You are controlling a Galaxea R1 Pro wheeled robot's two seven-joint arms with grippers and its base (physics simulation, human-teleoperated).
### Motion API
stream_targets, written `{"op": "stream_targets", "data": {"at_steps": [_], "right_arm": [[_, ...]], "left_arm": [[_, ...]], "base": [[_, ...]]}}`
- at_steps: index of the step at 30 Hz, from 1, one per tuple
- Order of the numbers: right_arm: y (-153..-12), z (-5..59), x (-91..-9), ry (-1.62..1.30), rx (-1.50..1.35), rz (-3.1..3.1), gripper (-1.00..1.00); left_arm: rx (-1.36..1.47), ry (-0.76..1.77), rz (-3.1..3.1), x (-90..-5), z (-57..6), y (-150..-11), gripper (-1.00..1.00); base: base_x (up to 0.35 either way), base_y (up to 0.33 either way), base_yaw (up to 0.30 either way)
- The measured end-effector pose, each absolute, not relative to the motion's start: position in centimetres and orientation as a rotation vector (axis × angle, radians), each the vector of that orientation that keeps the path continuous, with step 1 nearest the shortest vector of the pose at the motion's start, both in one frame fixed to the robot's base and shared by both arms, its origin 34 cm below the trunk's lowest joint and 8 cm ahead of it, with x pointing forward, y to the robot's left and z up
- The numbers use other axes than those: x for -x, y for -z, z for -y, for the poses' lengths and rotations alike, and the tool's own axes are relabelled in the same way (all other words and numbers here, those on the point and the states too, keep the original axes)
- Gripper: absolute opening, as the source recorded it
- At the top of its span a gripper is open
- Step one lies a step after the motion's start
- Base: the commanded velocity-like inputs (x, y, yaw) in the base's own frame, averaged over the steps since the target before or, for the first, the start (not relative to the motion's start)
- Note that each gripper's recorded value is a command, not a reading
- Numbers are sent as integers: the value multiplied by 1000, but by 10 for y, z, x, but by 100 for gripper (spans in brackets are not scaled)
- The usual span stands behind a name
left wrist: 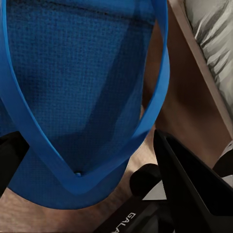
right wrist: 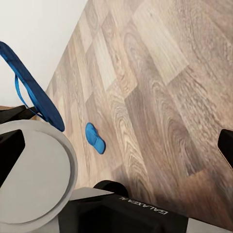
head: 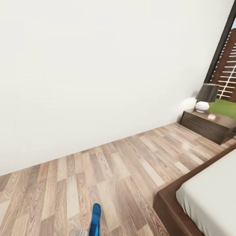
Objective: In the bedroom, move the book from the bed onto either nightstand, and place the two sandals side by side next to the bed.
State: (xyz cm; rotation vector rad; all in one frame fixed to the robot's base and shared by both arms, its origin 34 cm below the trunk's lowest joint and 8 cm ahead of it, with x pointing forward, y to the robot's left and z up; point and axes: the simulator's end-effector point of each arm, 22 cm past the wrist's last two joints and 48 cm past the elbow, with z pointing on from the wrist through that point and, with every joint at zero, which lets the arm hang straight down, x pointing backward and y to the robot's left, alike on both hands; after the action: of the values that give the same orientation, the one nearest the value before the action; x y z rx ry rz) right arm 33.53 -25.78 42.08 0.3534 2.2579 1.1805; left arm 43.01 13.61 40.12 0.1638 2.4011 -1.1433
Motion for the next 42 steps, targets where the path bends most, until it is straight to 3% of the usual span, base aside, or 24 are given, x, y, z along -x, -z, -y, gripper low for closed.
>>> {"op": "stream_targets", "data": {"at_steps": [9, 21, 35, 42], "right_arm": [[-420, 258, -335, -1177, -352, -2261, 100], [-421, 258, -335, -1180, -350, -2260, 100], [-420, 258, -335, -1177, -349, -2264, 100], [-421, 258, -335, -1180, -349, -2261, 100]], "left_arm": [[-164, 1144, -2401, -430, -136, -401, -100], [-163, 1142, -2401, -430, -136, -401, -100], [-163, 1142, -2401, -430, -136, -401, -100], [-164, 1142, -2401, -430, -136, -401, -100]], "base": [[52, 0, 0], [288, -55, 4], [52, -9, 258], [246, 0, 57]]}}
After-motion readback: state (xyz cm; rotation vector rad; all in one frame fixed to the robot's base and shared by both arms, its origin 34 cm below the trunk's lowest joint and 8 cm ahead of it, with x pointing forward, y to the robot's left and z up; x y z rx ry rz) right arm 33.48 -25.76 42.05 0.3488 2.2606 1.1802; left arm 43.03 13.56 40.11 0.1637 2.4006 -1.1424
